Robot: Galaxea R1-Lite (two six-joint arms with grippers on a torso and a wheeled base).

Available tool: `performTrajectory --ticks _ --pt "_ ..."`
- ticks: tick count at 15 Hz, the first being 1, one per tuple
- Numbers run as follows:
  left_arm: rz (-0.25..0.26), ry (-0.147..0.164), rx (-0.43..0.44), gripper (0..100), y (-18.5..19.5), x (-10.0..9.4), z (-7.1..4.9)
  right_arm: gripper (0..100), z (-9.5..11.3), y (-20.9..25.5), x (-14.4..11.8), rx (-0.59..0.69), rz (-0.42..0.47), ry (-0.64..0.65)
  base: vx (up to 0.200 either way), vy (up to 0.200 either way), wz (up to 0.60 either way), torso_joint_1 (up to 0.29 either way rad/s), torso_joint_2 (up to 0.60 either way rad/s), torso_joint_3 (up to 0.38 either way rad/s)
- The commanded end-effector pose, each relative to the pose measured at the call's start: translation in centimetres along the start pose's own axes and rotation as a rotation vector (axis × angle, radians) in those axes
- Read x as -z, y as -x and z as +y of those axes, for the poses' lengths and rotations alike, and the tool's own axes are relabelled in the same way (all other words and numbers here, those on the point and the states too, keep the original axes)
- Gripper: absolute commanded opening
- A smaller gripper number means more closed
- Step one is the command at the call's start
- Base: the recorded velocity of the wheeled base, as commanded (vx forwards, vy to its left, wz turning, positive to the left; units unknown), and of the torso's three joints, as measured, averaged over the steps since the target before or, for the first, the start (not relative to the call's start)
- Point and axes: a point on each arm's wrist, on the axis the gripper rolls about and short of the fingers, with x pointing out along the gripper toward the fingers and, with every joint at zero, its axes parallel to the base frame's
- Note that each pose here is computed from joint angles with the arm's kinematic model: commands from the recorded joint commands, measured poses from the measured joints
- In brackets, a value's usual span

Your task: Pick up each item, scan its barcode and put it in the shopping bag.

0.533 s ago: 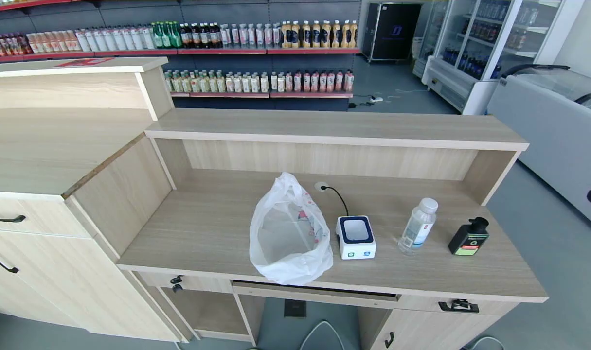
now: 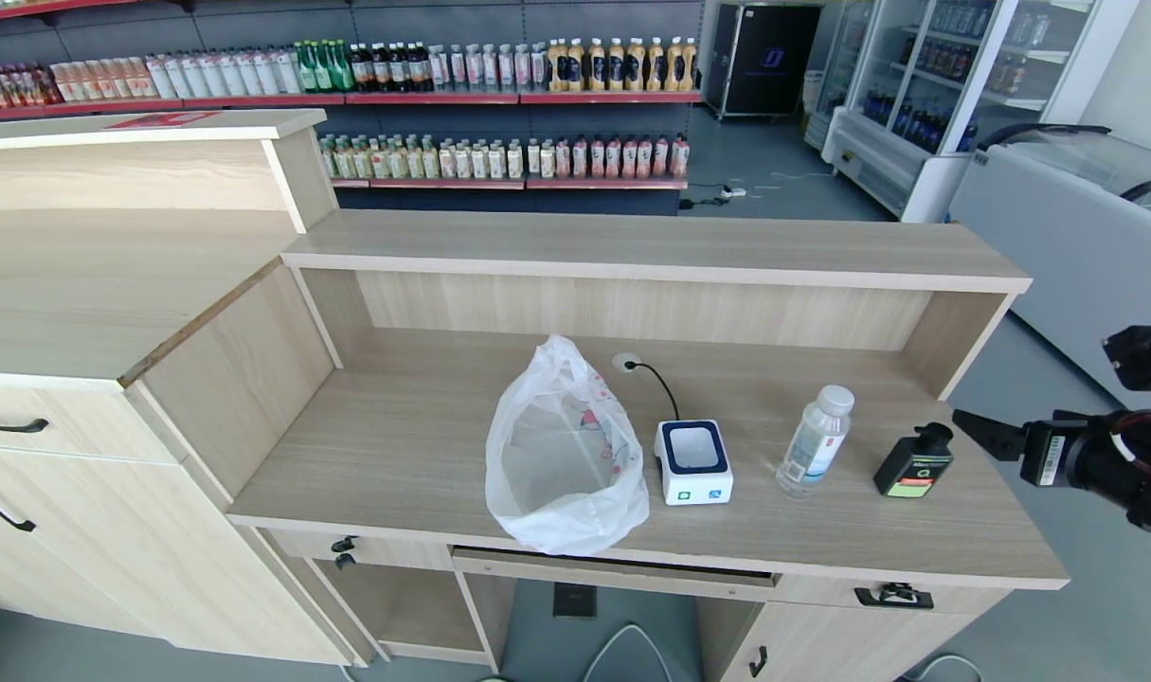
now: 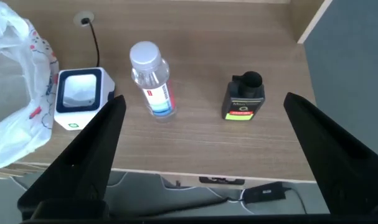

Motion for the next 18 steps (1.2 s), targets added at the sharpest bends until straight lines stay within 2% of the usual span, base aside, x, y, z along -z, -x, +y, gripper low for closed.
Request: performTrajectory --ticks 1,7,13,18 --pt "0.001 0.000 0.000 100 0.0 0.0 0.0 100 -1.1 -2.8 3.2 0.024 0.118 -0.001 0.000 0.000 0.00 0.000 0.00 0.000" --pt "0.001 0.000 0.000 100 0.0 0.0 0.0 100 -1.3 -8.1 6.6 0.011 0.097 0.048 0.000 0.000 0.00 0.000 0.00 0.000" --pt "0.001 0.000 0.000 100 0.0 0.0 0.0 100 1.0 -12.2 8.9 -0.113 0.017 0.076 0.000 0.000 0.00 0.000 0.00 0.000" --pt "0.001 0.000 0.000 100 0.0 0.0 0.0 100 3.4 -14.0 9.5 -0.196 -0.011 0.099 0.000 0.000 0.00 0.000 0.00 0.000"
